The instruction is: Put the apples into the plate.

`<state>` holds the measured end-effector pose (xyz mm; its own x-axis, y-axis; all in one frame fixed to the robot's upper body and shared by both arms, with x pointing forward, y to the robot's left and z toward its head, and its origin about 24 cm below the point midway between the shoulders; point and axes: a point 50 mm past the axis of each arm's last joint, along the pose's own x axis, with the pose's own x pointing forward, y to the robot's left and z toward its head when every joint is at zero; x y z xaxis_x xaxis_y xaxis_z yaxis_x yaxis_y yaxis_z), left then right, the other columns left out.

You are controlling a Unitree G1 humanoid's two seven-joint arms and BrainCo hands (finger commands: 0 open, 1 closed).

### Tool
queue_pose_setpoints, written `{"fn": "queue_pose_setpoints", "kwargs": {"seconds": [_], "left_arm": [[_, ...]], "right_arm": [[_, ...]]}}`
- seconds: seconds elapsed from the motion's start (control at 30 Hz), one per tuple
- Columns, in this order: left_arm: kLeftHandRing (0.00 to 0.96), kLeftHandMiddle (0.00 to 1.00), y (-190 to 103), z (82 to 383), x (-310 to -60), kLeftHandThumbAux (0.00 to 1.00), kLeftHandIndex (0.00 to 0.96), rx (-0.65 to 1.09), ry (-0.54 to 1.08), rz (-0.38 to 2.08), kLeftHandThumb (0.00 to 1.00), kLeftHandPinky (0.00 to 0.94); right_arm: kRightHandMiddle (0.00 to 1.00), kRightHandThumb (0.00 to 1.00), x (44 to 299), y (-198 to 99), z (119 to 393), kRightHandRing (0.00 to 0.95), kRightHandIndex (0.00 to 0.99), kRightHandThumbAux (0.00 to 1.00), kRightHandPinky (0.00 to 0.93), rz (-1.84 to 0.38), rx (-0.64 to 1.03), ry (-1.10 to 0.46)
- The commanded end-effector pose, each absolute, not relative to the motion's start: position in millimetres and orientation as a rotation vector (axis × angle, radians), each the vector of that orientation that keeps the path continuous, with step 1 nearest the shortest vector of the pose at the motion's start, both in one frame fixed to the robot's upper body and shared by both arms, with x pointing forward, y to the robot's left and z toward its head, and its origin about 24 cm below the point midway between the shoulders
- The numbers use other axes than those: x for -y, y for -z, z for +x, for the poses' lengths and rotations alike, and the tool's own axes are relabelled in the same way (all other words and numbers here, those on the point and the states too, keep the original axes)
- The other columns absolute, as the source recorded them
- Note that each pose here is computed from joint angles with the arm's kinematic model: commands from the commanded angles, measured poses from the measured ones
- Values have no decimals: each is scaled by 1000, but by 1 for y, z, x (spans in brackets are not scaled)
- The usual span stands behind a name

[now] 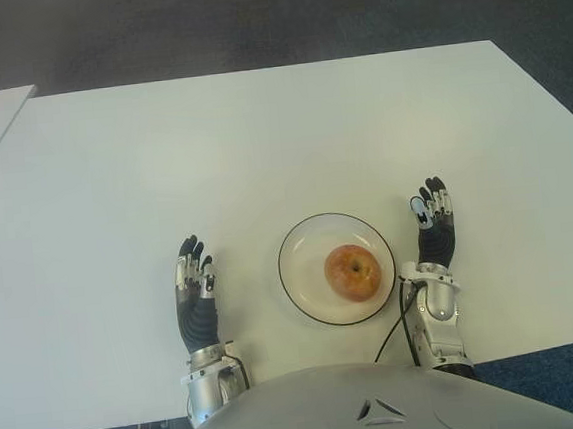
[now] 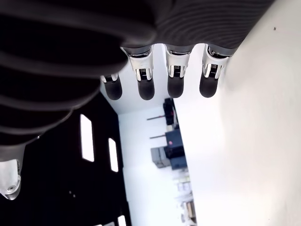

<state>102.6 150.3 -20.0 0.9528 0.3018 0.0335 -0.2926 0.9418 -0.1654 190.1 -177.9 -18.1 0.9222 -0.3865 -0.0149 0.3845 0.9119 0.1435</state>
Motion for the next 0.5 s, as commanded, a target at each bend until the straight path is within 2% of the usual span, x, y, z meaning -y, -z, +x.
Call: {"fn": "queue_pose_setpoints", "kwargs": {"seconds": [0.03,0.5], "left_arm": [[0,0,28,107,-137,452,0,18,-328,-221,125,0],[0,0,29,108,-137,461,0,34,-268,-213,98,0]], "right_arm": [[0,40,158,45,175,0,0,477,0,232,-140,428],[0,47,158,42,177,0,0,486,0,218,-172,334]]}}
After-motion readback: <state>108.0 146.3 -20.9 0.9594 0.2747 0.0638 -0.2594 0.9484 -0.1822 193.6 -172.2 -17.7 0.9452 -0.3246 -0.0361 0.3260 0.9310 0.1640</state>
